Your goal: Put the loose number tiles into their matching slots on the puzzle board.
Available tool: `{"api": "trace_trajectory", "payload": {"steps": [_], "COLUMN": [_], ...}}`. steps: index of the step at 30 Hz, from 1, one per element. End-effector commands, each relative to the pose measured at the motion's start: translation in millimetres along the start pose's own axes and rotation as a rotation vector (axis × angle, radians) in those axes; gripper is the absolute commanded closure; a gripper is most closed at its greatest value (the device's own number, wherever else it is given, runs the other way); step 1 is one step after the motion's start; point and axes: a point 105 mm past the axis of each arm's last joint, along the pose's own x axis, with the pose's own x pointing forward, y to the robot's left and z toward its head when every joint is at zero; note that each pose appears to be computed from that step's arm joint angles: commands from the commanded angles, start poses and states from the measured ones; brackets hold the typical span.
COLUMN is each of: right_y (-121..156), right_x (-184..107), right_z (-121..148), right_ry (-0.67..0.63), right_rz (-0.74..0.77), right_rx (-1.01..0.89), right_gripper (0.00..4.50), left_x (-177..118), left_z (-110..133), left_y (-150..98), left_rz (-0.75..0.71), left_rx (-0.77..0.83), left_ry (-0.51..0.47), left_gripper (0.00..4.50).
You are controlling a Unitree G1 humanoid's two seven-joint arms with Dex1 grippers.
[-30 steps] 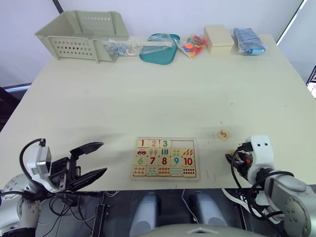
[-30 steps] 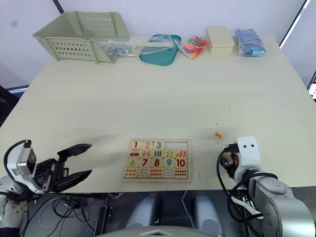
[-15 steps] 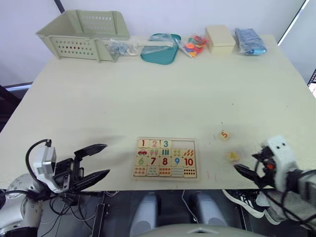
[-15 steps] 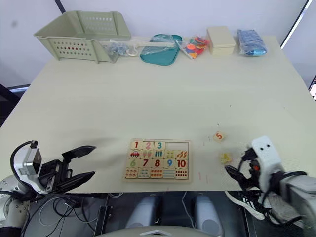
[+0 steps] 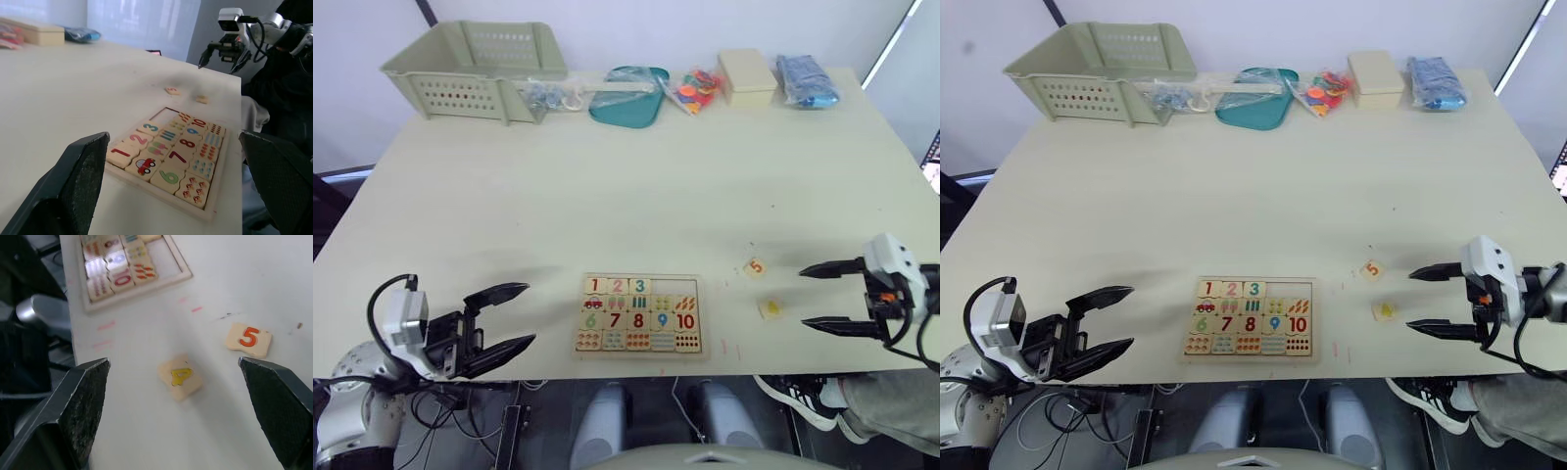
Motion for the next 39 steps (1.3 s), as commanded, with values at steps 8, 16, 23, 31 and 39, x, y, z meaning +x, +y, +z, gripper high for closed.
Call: {"api": "trace_trajectory", "payload": {"steps": [8,16,23,31,39], "right_y": [-31.2,-21.0,-18.6,-14.8,-18.7], "right_x": [23.8,29.7,34.6,41.0,43.0], "right_z": [-26.5,-37.9,-43.3,-45.8,-44.5], "right_ry": [0.049,0.032,0.023,0.007,-0.005], "right_rz": [0.17,0.205,0.2,0.214,0.205], "right_rx": [-0.151,-0.143,-0.19,-0.203,-0.196], "right_gripper": [0.11,0.33,1.88,1.88,1.88], "left_x": [-12.5,-11.9,-10.3,-12.6,-12.9], "left_z": [5.9,2.8,1.1,2.0,2.1], "left_y": [-2.3,-0.9,0.1,-2.2,-3.6], "left_rz": [-0.063,-0.063,-0.07,-0.072,-0.075], "left_rx": [-0.032,-0.021,-0.017,-0.017,-0.019], "left_ry": [0.058,0.056,0.052,0.059,0.058], "left_gripper": [0.0,0.0,0.0,0.0,0.0]}}
